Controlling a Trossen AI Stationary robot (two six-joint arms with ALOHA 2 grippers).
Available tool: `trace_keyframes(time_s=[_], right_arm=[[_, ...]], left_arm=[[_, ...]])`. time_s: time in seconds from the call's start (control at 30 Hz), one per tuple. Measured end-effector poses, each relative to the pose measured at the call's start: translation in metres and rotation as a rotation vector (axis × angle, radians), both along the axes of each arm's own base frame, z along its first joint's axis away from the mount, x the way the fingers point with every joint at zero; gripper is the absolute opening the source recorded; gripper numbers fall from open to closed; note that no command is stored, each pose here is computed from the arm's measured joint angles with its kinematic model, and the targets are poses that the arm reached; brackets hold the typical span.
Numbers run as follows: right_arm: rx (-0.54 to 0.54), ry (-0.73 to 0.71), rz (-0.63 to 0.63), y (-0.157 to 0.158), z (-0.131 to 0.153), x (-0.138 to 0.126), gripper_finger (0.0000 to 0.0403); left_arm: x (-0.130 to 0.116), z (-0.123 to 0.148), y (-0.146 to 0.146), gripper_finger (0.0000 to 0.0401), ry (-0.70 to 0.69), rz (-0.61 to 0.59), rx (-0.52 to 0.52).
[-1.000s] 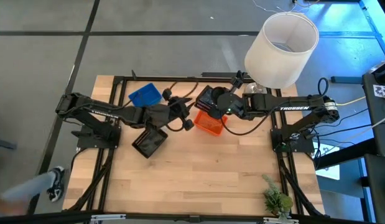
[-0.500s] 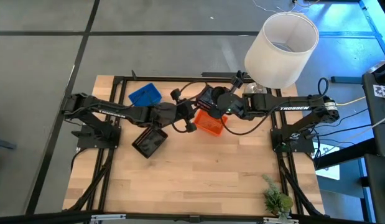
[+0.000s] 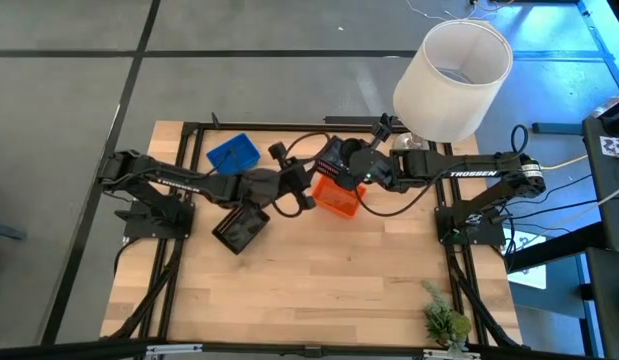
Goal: Stack baskets by color
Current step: Stack the right black bin on top of the left black bin
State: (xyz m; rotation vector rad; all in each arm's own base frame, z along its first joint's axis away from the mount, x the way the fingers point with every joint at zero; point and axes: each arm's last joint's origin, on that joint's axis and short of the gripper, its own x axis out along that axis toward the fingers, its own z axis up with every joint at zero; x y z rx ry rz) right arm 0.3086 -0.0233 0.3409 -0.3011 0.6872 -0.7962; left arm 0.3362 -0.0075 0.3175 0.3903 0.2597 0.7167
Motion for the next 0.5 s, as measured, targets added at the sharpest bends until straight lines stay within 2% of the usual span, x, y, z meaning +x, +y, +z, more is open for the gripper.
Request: trace_keyframes(time_s=[0.23,0.5], right_arm=[[0.001,0.000,0.000,0.000,0.000,0.000,0.0000],[0.001,0.000,0.000,0.000,0.000,0.000,0.0000]], left_arm=[[0.001,-0.001,0.013,0.0075,-0.047,0.025,-0.059],[0.003,-0.003,0.020,0.0075,-0.070,-0.022,-0.105]])
